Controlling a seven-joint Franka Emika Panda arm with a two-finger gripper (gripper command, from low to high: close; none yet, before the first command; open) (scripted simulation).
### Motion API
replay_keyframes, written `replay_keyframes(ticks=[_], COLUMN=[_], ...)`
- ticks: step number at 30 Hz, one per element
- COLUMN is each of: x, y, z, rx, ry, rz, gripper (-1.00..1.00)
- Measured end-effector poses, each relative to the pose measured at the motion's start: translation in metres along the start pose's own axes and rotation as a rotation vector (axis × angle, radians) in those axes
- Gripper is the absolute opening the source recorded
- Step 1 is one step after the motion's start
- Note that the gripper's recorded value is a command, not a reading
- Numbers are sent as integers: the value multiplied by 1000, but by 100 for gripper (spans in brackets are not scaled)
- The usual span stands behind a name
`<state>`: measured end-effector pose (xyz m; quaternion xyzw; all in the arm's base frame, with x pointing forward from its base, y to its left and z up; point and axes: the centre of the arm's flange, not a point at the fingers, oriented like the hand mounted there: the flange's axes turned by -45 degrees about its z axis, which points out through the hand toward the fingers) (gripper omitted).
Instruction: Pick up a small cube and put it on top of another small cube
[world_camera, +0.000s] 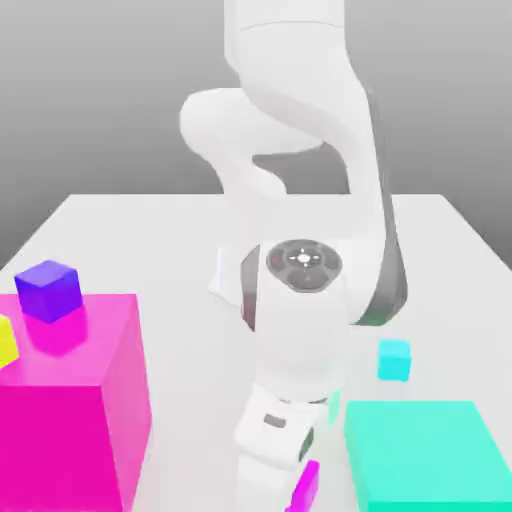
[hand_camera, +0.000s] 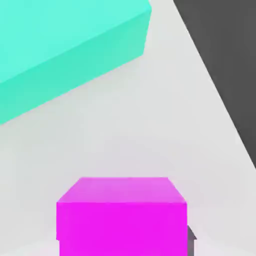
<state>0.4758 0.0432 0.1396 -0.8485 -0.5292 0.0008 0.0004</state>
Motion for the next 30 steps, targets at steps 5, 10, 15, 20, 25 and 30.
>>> replay_keyframes(ticks=[5,10,15,20,25,30], x=[4,-41,-132,-233,-313,-273], y=[9,75,128,148,141,143], z=[-61,-133,-211,-291,-276,-251], rx=[-17,-39,-37,-19,2,3], ry=[26,39,39,54,11,7], rz=[31,313,659,996,1198,1127], gripper=[-100,-100,-100,-100,-100,100])
